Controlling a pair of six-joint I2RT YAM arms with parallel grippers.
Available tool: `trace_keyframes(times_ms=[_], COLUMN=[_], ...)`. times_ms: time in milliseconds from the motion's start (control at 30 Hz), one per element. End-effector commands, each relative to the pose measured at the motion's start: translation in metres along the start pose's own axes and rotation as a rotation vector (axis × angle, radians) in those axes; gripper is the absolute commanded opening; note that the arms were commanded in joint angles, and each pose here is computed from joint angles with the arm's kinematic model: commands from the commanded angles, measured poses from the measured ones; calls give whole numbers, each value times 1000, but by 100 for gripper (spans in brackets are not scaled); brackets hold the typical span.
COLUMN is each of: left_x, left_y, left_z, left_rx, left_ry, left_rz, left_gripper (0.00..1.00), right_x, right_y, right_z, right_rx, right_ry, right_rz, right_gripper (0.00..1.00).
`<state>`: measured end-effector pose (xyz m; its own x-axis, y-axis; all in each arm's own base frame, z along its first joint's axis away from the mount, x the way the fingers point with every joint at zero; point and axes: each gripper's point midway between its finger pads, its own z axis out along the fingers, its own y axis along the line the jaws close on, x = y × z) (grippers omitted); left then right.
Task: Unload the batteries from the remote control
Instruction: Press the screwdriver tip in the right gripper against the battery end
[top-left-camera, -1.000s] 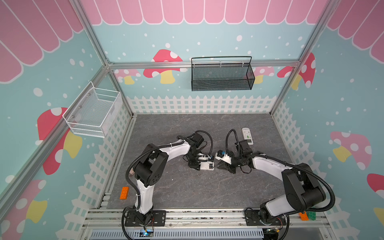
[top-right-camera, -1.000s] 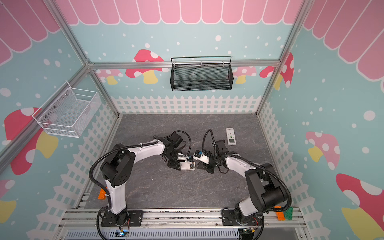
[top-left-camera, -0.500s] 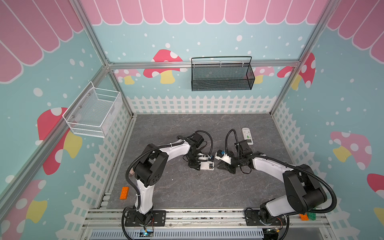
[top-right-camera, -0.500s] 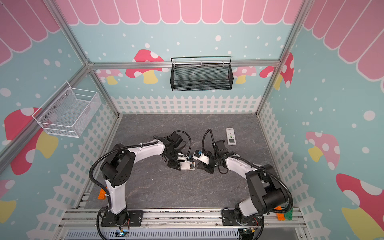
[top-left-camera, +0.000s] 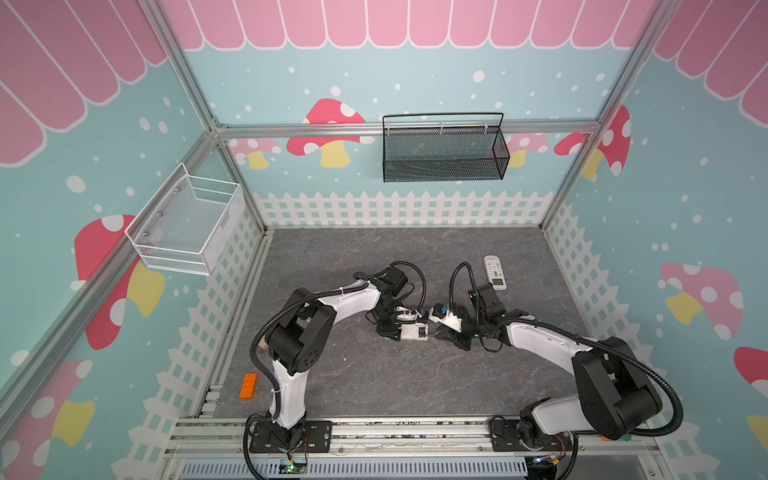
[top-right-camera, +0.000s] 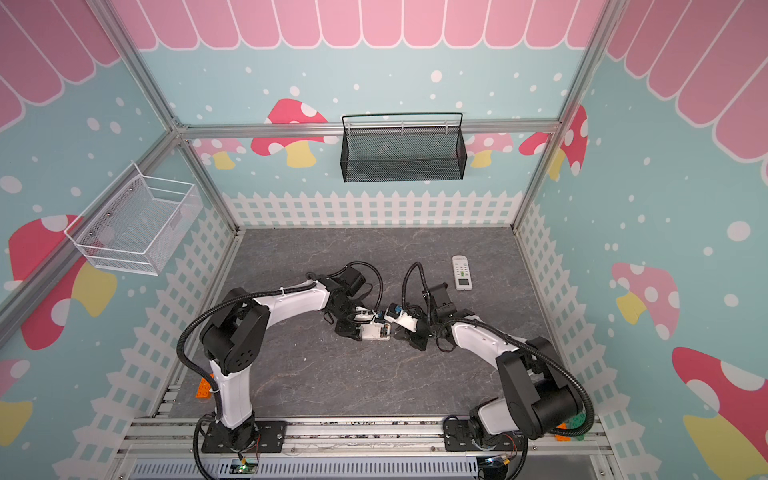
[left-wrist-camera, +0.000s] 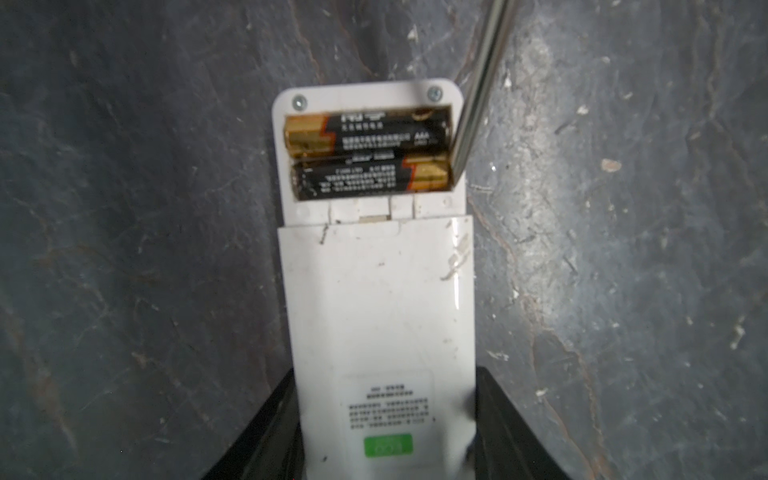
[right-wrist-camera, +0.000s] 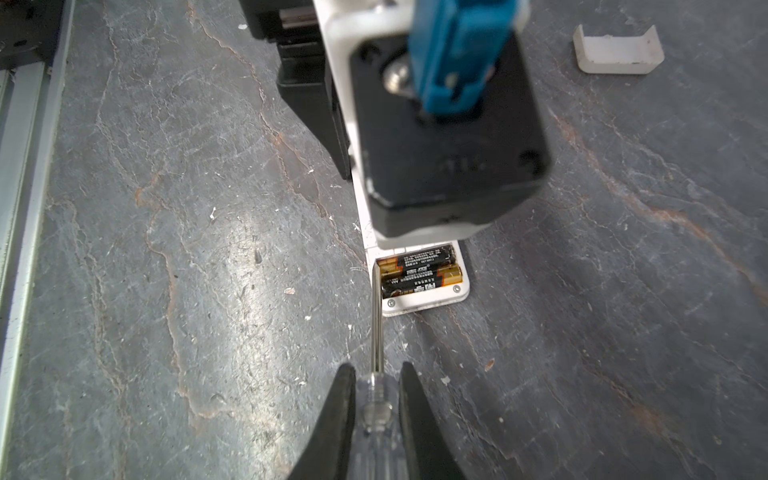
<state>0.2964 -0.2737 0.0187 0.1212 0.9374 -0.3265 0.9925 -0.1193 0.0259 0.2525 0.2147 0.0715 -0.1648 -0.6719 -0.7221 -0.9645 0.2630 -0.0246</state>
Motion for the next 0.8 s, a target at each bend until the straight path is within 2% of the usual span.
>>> trace_keyframes(times_ms=[0,267,767], left_x=[32,33,32], left_y=[-9,-10,-8], left_z=[27,28,28], left_rx=[20,20,13], left_ry=[123,129,128], left_rz=[6,11,6], left_gripper=[41,41,42], right_x=[12,-8,-29], right_y=[-25,-37,-37], right_z=[-5,-13,-17], right_rx=[177,295,291], right_ry=[56,-41,-148], right_rz=[-40,-109,-92], right_gripper=[0,0,0])
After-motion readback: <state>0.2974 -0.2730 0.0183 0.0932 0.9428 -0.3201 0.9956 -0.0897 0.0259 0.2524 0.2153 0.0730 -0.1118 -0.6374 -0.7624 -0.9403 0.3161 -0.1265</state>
